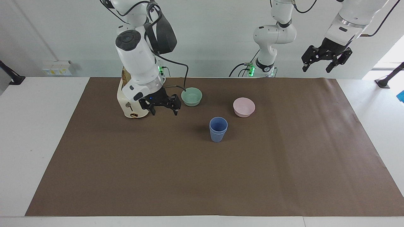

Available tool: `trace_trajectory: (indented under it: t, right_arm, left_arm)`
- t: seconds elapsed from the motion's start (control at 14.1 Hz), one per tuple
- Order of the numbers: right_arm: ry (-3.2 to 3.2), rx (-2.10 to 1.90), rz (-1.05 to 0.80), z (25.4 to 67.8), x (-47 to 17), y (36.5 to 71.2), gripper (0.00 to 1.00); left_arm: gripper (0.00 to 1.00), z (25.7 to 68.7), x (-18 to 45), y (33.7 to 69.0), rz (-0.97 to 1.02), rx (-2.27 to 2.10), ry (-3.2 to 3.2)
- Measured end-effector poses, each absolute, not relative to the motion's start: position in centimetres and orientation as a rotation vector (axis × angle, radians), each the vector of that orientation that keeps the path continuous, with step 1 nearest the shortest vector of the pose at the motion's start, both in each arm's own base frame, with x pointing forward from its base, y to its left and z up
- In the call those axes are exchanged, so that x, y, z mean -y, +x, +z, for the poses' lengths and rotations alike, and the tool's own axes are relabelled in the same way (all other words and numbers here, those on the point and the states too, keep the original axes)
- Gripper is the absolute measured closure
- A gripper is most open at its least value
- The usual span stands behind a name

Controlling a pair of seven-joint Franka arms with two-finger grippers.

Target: Stack blue cups with both arms

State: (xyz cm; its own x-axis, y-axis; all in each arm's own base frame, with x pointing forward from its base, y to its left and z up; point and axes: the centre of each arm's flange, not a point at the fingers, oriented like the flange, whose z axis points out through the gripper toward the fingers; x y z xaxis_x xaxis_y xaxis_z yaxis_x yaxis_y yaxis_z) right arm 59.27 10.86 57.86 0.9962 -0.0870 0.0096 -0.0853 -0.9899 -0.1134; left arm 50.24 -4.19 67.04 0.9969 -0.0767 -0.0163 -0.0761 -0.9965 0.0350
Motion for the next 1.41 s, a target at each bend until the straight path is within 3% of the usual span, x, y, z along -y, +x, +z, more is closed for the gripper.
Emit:
trace_trajectory:
  t: [0.64, 1.41]
  right_arm:
    - [-3.076, -0.225, -0.035, 62.7, -3.6, 56.3, 0.0]
    - [-3.079, -0.23, -0.034, 64.8, -0.9, 54.5, 0.0]
  left_arm:
    - [0.0, 67.0, 4.2, 50.2, -0.028, 0.119, 3.105]
    - [0.0, 67.0, 4.2, 50.2, -0.029, 0.119, 3.105]
